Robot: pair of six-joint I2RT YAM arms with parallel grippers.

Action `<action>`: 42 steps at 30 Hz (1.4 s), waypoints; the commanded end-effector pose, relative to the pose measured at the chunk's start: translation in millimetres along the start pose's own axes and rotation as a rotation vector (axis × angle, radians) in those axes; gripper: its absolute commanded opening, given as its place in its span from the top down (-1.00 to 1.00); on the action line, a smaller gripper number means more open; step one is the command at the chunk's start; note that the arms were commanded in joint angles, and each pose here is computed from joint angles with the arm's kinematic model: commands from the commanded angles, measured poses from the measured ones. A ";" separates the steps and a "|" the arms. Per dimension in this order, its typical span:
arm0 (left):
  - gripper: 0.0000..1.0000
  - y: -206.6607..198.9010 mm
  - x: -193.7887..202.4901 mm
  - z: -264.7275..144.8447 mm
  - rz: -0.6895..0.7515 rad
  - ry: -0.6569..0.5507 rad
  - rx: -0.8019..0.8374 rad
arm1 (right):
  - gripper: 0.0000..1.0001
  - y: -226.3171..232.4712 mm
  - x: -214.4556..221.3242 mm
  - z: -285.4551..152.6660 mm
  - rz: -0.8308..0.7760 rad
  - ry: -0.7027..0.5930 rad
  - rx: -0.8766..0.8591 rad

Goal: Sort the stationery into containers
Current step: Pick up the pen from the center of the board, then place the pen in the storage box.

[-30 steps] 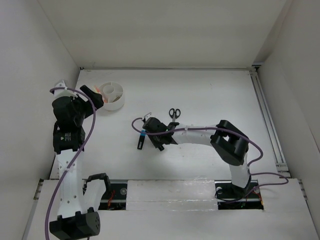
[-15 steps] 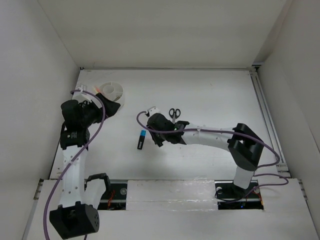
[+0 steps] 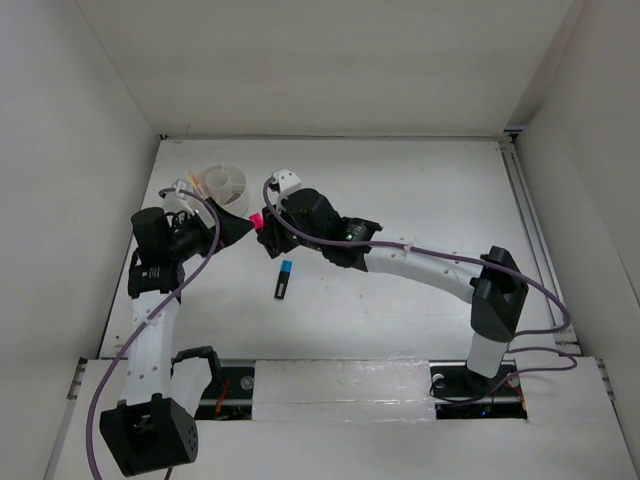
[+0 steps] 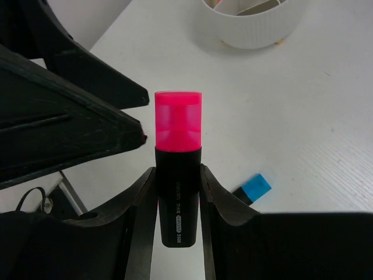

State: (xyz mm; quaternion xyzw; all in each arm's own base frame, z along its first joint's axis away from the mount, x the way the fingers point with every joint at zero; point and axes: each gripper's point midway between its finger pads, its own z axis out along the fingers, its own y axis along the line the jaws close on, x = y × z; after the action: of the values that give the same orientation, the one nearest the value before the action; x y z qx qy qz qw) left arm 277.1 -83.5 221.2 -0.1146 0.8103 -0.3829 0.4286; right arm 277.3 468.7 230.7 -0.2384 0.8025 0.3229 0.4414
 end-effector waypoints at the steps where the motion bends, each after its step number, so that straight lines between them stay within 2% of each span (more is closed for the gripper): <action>1: -1.00 -8.4 -0.3 0.5 0.016 -0.007 0.056 | 1.00 40.7 -27.9 -5.1 0.009 -0.080 -0.138; 7: -1.00 -12.7 -2.9 3.0 -0.010 -0.013 0.085 | 1.00 60.4 -33.4 -10.3 0.003 -0.093 -0.189; 9: -0.95 -15.5 -7.2 3.3 -0.005 -0.028 0.095 | 1.00 65.9 -33.5 -11.3 0.001 -0.099 -0.201; 13: -0.62 -17.1 -6.2 2.9 -0.014 -0.022 0.103 | 1.00 64.8 -38.9 -9.7 0.005 -0.130 -0.193; 15: -0.27 -18.6 -5.1 2.5 -0.013 -0.016 0.111 | 1.00 64.4 -42.1 -9.5 0.007 -0.144 -0.189; 17: -0.03 -19.0 -5.1 2.5 -0.022 -0.015 0.112 | 1.00 60.5 -48.7 -9.4 0.012 -0.166 -0.160; 18: 0.22 -20.3 -4.2 2.1 -0.022 -0.010 0.119 | 1.00 58.0 -45.6 -5.7 0.012 -0.161 -0.148; 21: 0.58 -22.7 -4.7 1.8 -0.024 -0.009 0.130 | 1.00 54.0 -56.2 -3.7 0.020 -0.198 -0.114; 22: 0.92 -24.3 -6.8 1.9 -0.024 -0.017 0.136 | 1.00 54.4 -55.8 -0.8 0.019 -0.196 -0.113; 24: 1.00 -35.9 -18.2 0.4 -0.005 -0.051 0.177 | 0.96 50.4 -57.5 -0.3 0.022 -0.206 -0.091; 27: 1.00 -45.1 -45.3 -1.3 -0.003 -0.170 0.184 | -0.82 41.9 -60.6 -11.1 0.037 -0.224 -0.054; 28: 1.00 -48.2 -48.7 -2.0 0.002 -0.183 0.196 | -1.00 36.5 -60.4 -15.2 0.051 -0.231 -0.030; 29: 1.00 -49.4 -68.3 -4.7 0.013 -0.258 0.158 | -1.00 30.4 -60.6 -20.3 0.054 -0.241 -0.004; 34: 1.00 -42.0 -117.0 11.7 -0.012 -0.366 0.109 | -1.00 -8.6 -52.6 -56.6 0.064 -0.268 0.126; 35: 1.00 -43.1 -139.1 10.2 -0.009 -0.430 0.077 | -1.00 -12.0 -57.6 -73.8 0.067 -0.280 0.135; 38: 1.00 -14.9 -161.4 27.7 -0.041 -0.451 -0.044 | -1.00 -34.6 -56.5 -103.4 0.074 -0.301 0.210; 39: 1.00 -11.4 -182.8 33.0 -0.034 -0.481 -0.081 | -1.00 -40.6 -51.0 -110.0 0.069 -0.287 0.231; 42: 1.00 -7.9 -198.2 52.6 0.015 -0.457 -0.182 | -1.00 -53.3 -40.5 -131.7 0.075 -0.284 0.262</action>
State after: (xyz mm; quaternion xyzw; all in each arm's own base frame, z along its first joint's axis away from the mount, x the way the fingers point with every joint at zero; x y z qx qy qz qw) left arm 416.3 -25.7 297.9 -0.2352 0.7344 -0.3258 0.5470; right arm 257.4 368.6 303.6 -0.1299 0.7694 0.2917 0.5532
